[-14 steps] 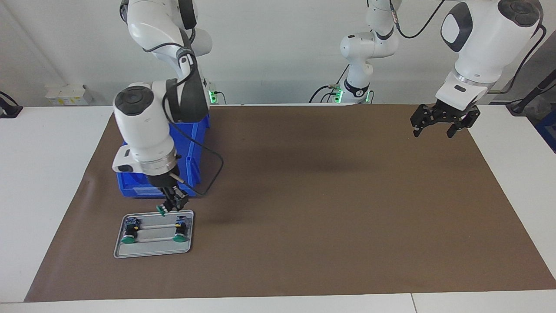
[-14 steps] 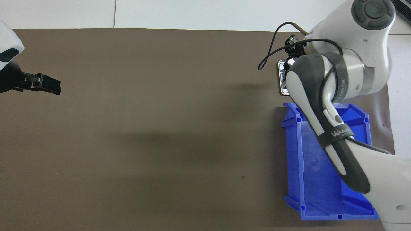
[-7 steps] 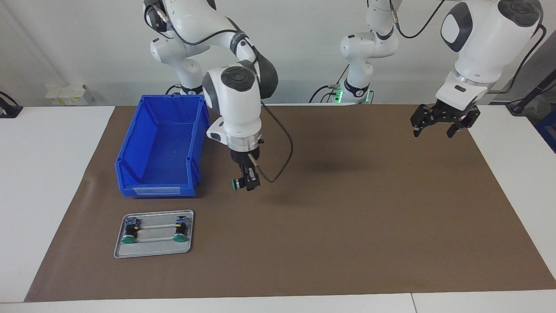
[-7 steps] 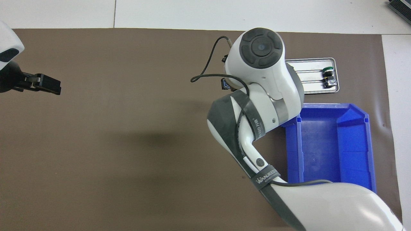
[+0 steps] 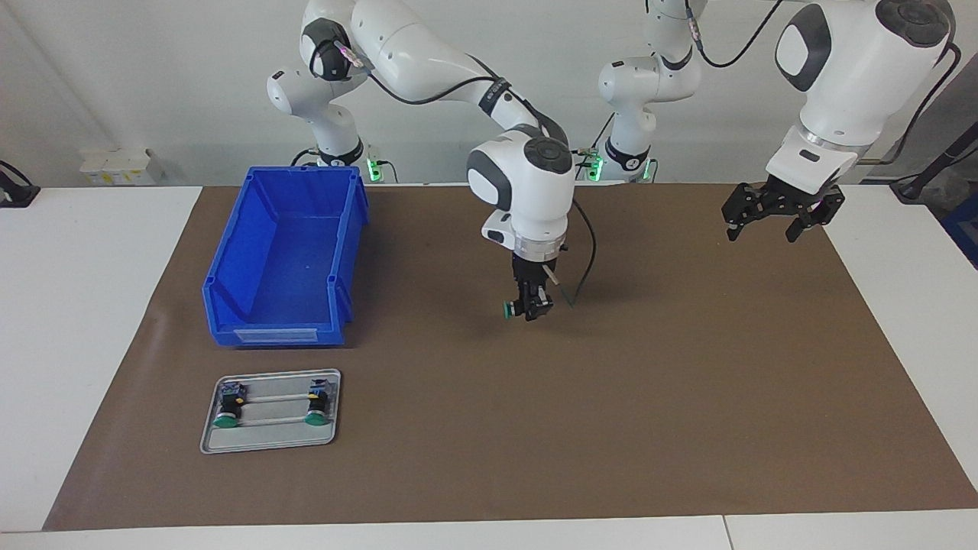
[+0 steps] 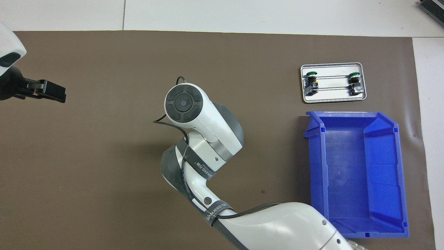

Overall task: Place and press button with both arms
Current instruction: 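Carry the green button with the right gripper to the table center, then release the button and withdraw the right gripper while the left gripper approaches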

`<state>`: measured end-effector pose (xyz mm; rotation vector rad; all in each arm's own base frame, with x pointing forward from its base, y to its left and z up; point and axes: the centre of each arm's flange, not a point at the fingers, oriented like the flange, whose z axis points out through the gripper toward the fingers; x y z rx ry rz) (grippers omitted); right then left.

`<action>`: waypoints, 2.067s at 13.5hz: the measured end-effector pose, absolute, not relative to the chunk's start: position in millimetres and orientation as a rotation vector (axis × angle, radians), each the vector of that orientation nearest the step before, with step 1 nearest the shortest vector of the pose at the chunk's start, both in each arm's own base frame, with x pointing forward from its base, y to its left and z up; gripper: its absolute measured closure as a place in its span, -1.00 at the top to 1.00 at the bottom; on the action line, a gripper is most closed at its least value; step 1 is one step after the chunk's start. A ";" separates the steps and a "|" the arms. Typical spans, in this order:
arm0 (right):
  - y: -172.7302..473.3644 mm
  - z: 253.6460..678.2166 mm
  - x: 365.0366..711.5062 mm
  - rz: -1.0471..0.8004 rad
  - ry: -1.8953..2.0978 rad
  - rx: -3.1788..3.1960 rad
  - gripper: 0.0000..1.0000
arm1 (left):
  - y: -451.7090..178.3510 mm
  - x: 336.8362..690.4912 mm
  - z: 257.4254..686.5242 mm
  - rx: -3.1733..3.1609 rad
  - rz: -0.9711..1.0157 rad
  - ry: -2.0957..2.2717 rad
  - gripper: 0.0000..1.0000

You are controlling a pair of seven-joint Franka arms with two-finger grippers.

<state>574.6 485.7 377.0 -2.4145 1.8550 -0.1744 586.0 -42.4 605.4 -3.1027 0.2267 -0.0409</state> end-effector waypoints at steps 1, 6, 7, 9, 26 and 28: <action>500.7 369.2 568.7 -0.176 1.838 -2.407 -0.19 | -42.5 586.0 605.4 -3.103 -0.041 0.227 1.00; 535.4 358.4 536.7 -0.159 1.880 -2.369 -0.19 | -42.5 586.0 605.4 -3.103 -0.041 0.227 1.00; 536.3 351.2 533.0 -0.157 1.888 -2.375 -0.19 | -42.5 586.0 605.4 -3.103 -0.041 0.227 1.00; 533.4 336.3 531.9 -0.156 1.885 -2.370 -0.19 | -42.4 586.0 605.4 -3.103 -0.041 0.227 1.00; 459.3 421.7 533.8 -0.283 1.720 -2.461 1.00 | -92.7 579.4 601.7 -3.093 -0.031 0.369 1.00; 404.3 458.5 549.6 -0.307 1.651 -2.495 1.00 | -121.9 573.2 599.2 -3.076 -0.031 0.488 1.00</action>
